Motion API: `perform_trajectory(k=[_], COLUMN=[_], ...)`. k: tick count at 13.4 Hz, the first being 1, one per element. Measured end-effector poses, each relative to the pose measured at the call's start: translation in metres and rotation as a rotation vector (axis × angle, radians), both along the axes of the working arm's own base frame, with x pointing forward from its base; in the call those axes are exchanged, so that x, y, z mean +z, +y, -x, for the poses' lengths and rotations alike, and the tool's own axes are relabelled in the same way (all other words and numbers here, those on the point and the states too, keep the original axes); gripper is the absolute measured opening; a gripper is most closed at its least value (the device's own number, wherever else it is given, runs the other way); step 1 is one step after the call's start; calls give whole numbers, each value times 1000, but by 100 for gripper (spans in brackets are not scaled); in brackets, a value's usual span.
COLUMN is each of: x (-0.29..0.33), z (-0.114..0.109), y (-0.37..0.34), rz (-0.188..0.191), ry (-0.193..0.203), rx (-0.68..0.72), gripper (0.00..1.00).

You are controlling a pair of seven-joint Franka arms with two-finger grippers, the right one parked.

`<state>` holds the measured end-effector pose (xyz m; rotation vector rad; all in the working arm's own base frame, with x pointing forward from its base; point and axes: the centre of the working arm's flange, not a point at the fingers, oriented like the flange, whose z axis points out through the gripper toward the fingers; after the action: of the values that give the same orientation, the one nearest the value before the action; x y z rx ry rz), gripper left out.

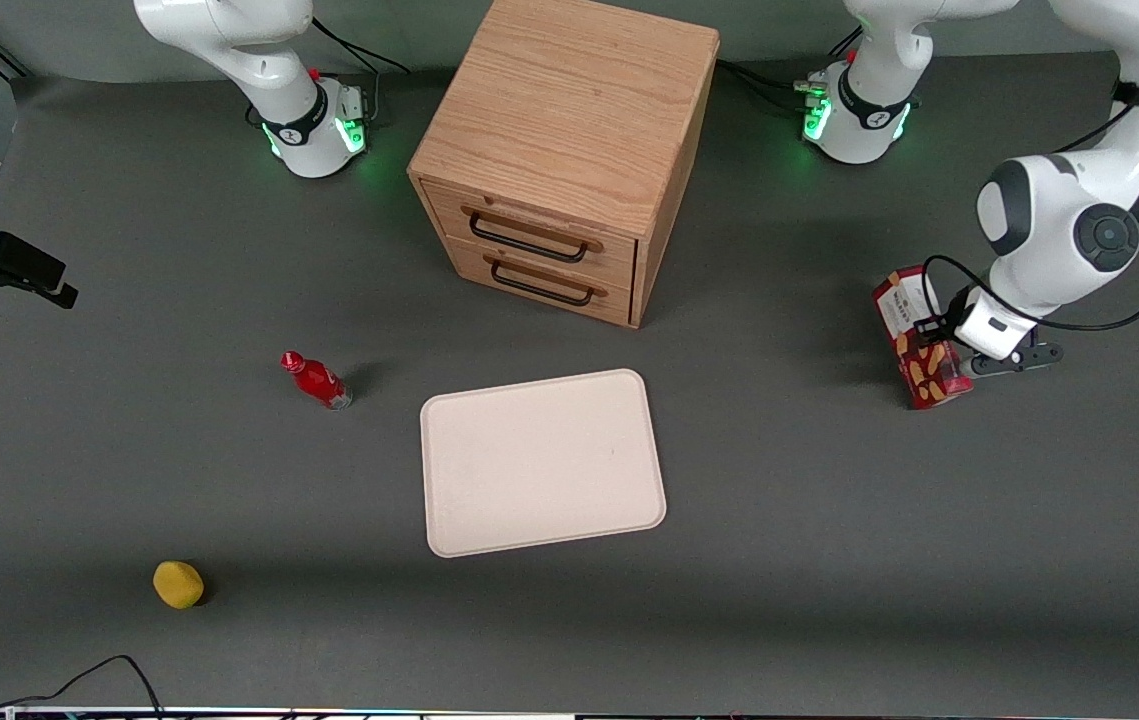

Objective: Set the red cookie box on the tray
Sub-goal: 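Close the left gripper on the red cookie box and lift it, then carry the red cookie box with the left gripper over the cream tray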

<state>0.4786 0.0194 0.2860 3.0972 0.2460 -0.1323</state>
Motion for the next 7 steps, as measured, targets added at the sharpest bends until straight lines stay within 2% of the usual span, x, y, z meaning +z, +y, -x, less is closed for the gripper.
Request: perform_trajectory(k=[2, 5, 7], x=[50, 147, 207], z=[4, 7, 4], y=[-16, -40, -69], rz=[11, 12, -9], ry=[36, 114, 124], rx=[-35, -56, -49], gripper=[25, 25, 25])
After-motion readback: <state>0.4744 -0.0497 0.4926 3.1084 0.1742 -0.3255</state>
